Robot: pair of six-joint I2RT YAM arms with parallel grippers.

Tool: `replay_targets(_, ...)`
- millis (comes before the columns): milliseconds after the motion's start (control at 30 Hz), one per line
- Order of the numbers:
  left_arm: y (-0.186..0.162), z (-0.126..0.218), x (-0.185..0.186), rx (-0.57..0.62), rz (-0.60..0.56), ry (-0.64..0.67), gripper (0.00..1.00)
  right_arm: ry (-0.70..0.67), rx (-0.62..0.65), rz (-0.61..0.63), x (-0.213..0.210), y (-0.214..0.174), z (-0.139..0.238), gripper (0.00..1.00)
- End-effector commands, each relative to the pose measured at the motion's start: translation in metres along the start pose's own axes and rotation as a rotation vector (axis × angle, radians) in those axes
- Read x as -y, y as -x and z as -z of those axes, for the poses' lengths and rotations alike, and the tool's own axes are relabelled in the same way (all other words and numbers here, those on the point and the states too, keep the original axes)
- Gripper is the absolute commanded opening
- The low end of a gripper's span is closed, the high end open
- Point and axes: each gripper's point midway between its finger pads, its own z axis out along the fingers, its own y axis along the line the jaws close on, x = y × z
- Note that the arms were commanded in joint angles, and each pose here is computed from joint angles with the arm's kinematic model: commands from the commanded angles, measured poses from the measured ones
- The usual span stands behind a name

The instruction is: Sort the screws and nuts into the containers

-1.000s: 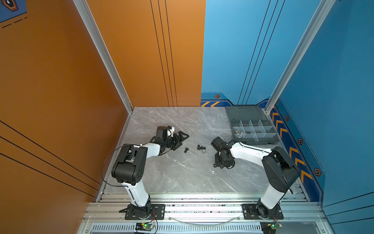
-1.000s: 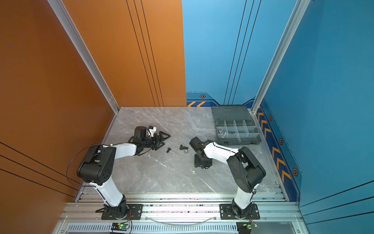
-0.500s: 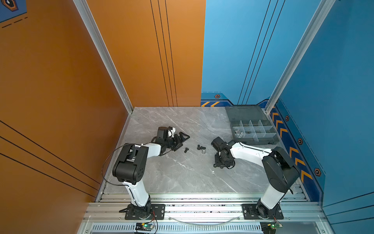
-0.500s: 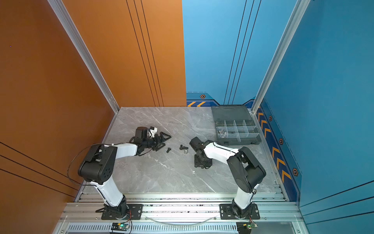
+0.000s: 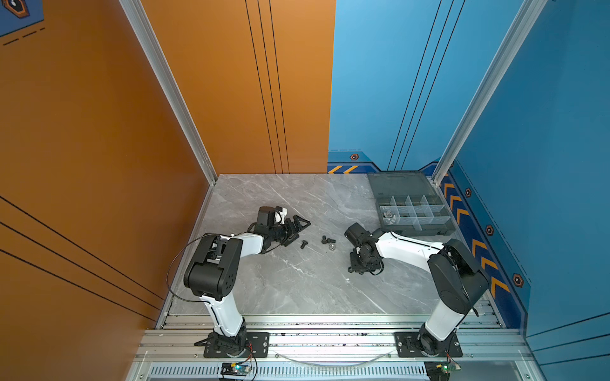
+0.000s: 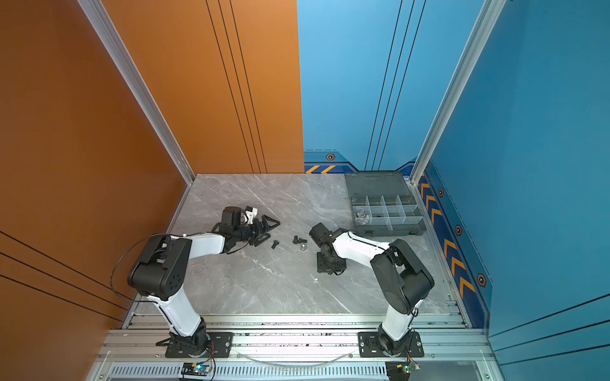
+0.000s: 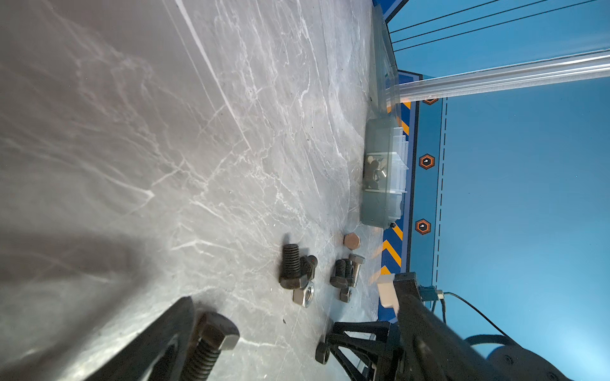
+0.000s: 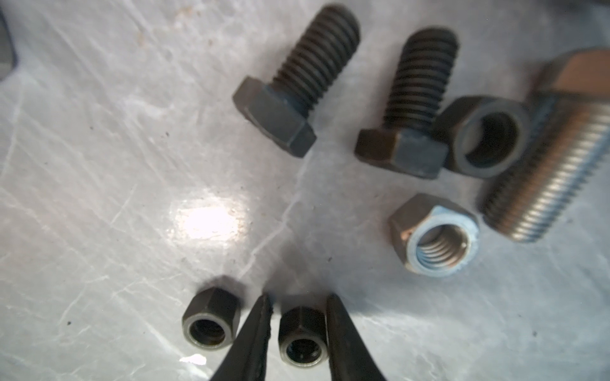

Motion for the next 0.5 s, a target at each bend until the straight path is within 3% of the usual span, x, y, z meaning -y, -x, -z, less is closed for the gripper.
replay_targets(0,0.0020,-0.0040,0.0017,0.002,-0.002,0.001,0.98,-0.012,-0.131,0.028,0.0071,-0.0358,-0.0180,0.31)
replay_targets(467,0.0008,-0.0061,0.0027,-0.002,-0.003,0.001,0.98,-0.012,-0.140,0.029,0.0092,-0.0403,-0.0172,0.29)
